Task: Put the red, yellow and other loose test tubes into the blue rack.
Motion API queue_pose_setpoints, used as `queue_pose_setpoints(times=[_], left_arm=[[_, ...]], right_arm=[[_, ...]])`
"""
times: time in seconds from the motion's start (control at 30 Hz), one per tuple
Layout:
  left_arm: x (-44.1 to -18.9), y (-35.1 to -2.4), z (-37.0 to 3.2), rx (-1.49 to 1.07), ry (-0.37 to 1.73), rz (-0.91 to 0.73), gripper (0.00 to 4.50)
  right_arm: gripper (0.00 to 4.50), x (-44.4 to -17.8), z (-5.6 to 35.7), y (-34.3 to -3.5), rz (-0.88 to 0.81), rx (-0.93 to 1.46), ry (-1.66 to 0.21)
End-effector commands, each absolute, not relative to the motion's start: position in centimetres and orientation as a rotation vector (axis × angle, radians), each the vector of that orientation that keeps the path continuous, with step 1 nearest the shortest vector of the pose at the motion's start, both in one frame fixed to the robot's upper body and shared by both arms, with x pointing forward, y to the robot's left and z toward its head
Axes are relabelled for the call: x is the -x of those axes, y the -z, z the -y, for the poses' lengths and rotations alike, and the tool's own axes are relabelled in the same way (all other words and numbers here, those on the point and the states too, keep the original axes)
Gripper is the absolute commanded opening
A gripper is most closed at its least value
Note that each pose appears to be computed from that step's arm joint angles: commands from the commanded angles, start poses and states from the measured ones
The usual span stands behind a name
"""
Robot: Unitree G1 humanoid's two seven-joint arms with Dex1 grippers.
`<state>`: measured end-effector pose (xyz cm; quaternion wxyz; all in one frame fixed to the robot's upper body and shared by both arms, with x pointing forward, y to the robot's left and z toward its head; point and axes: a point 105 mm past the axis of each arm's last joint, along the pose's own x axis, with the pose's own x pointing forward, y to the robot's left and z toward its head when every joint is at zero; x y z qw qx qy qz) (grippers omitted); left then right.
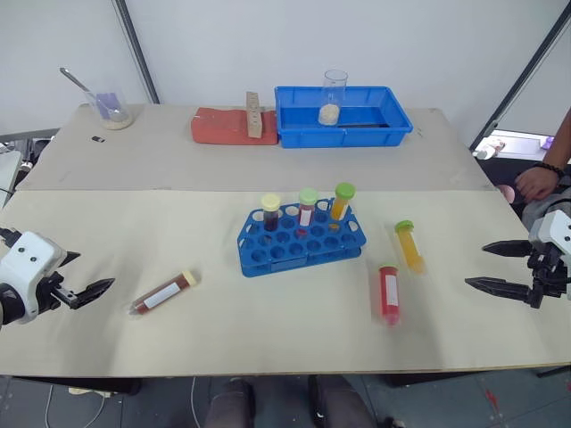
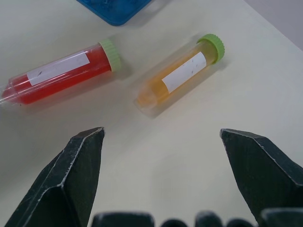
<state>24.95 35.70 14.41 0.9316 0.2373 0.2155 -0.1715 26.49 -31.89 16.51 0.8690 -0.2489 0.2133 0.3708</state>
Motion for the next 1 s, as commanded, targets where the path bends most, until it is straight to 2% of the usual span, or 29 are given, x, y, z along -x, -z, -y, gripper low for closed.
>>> queue_pose_setpoints(times=[0.03,1.0], left_arm=[[-25.04,-15.61,-35.69,-0.491,0.355,-0.416,4.49],[-25.19,-15.87,-35.43,-0.486,0.401,-0.392,4.49]], right_arm=[[4.33,-26.49,31.82,-17.42,-0.428,0.542,-0.773],[4.33,-26.67,31.14,-17.08,-0.411,0.517,-0.797]])
